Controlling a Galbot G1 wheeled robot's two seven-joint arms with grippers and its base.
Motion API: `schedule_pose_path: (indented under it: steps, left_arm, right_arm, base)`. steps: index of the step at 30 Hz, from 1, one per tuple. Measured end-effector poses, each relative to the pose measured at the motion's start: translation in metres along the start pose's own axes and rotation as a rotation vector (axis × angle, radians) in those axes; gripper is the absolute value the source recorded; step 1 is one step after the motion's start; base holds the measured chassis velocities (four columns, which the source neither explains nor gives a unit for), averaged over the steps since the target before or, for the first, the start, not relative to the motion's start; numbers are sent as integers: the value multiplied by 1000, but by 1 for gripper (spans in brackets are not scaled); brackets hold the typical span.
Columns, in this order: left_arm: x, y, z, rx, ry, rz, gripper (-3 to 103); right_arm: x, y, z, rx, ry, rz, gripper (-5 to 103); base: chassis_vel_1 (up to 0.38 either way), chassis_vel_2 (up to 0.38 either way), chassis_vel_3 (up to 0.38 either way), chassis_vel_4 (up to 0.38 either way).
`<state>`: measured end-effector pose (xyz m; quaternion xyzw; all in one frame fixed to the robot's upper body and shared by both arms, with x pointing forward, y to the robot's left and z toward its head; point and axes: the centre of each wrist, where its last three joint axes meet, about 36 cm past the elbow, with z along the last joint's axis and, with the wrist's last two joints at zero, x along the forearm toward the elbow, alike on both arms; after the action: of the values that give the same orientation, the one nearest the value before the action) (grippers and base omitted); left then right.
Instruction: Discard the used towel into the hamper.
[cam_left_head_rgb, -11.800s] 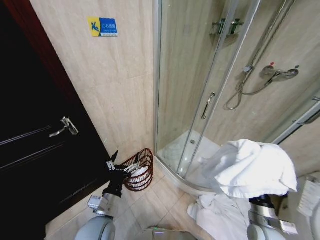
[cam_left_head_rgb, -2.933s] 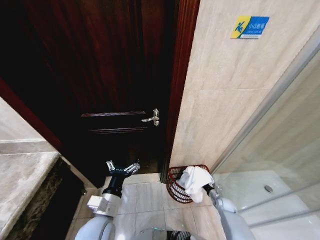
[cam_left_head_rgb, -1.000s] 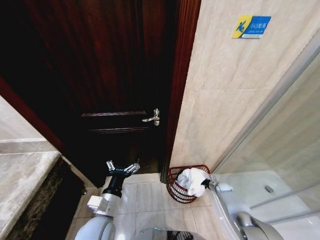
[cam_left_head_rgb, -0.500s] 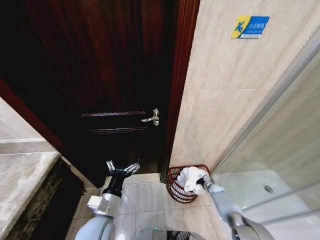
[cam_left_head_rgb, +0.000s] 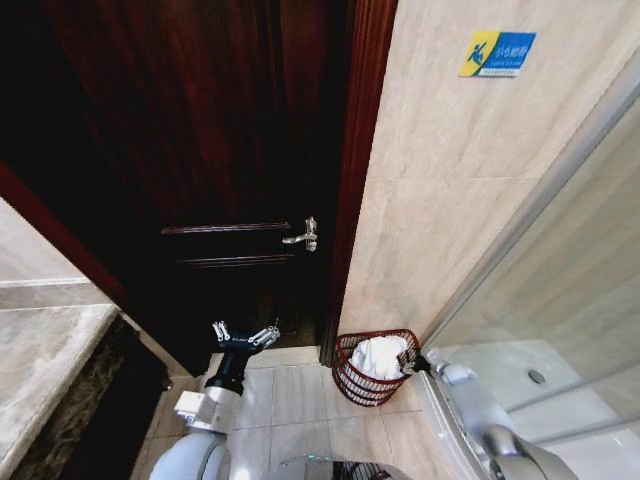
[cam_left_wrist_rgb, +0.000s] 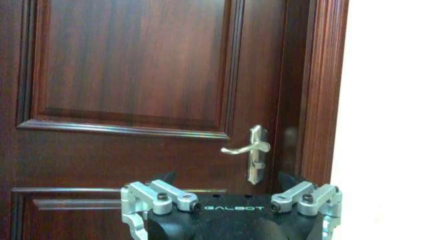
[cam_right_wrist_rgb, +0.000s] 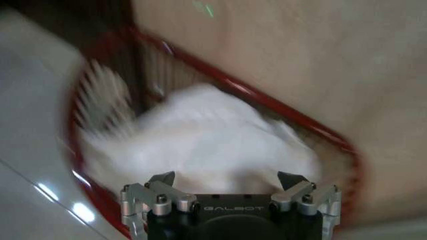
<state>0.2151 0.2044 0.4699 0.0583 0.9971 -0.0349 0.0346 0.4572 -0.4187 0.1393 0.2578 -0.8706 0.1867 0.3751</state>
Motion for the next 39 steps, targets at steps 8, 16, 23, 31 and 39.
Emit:
schedule_pose_path:
  steps: [8,16,23,31,39]
  left_arm:
    - [0,0,0,0,0,0,100]
    - [0,0,0,0,0,0,100]
    - [0,0,0,0,0,0,100]
    - [0,0,0,0,0,0,100]
    - [0,0,0,0,0,0,100]
  right_arm:
    - [-19,28,-12,-297,-124,-103,100]
    - [-23,22,-13,-237,-4,121,100]
    - [-57,75,-29,-438,15,201,100]
    - [-59,75,-23,-657,139,246,100]
    - [-44,50,-24,-479,-1,213,100]
  base:
    - [0,0,0,0]
    - [0,0,0,0]
    - [0,0,0,0]
    - [0,0,0,0]
    - [0,0,0,0]
